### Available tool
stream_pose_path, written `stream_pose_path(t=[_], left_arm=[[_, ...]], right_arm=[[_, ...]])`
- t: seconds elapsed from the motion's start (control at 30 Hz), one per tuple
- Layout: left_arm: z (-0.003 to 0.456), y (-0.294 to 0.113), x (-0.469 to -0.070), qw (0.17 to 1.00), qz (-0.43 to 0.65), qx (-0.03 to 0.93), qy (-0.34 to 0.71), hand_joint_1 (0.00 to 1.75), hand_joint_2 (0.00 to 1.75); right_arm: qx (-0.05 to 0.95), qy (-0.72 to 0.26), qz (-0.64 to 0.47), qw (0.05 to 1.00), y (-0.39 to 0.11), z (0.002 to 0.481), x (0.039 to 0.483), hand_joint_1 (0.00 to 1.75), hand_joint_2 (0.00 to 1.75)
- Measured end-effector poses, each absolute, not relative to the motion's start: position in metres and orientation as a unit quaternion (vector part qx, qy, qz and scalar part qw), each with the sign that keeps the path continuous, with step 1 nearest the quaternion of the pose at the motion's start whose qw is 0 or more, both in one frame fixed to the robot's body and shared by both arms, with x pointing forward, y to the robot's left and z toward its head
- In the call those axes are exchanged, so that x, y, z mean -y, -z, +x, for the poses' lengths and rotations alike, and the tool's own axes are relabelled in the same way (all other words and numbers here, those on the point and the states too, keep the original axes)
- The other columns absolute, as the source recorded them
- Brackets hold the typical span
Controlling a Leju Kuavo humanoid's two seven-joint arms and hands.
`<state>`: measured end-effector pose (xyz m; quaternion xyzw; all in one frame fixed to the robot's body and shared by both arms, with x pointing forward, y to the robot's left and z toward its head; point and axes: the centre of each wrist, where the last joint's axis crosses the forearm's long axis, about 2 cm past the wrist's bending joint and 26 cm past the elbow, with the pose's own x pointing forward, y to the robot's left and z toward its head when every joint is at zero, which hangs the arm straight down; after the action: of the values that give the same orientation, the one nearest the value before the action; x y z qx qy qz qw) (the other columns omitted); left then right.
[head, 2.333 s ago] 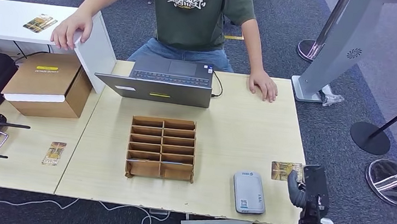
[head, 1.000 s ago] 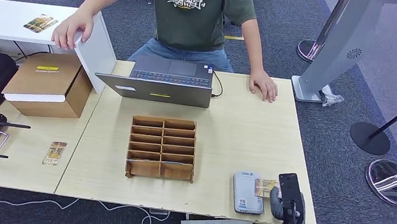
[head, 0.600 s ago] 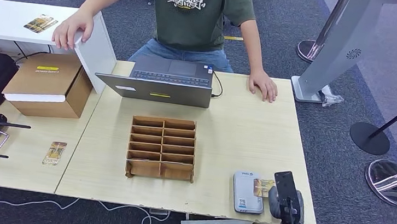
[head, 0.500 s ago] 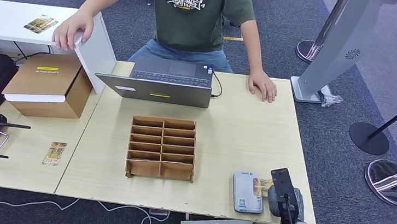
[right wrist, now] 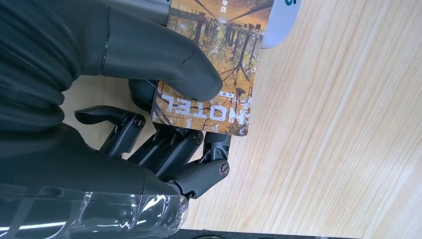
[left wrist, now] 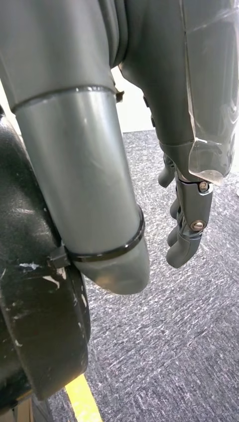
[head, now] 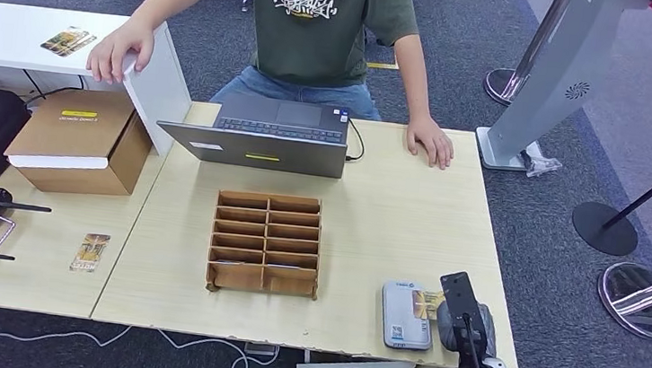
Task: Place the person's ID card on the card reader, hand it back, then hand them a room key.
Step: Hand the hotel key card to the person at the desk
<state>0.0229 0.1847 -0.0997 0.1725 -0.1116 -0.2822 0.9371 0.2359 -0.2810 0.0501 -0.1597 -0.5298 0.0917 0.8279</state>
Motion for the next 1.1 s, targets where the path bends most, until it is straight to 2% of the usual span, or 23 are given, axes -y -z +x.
stream_pose_path(t=[0.3,0.77,1.1], left_arm=[[0.023,0.099,-0.183,0.936,0.171,0.11,0.286,0.0,0.0],[0.027,0.098,-0.181,0.931,0.17,0.122,0.3,0.0,0.0],[0.029,0.098,-0.182,0.921,0.17,0.136,0.323,0.0,0.0]], right_arm=[[0.561,-0.086,-0.197,0.8,-0.057,0.23,0.285,1.75,1.75],[0.727,-0.055,-0.315,0.608,-0.128,0.209,0.281,1.75,1.75],[0.745,-0.111,-0.47,0.46,-0.162,0.192,0.271,1.72,1.75]])
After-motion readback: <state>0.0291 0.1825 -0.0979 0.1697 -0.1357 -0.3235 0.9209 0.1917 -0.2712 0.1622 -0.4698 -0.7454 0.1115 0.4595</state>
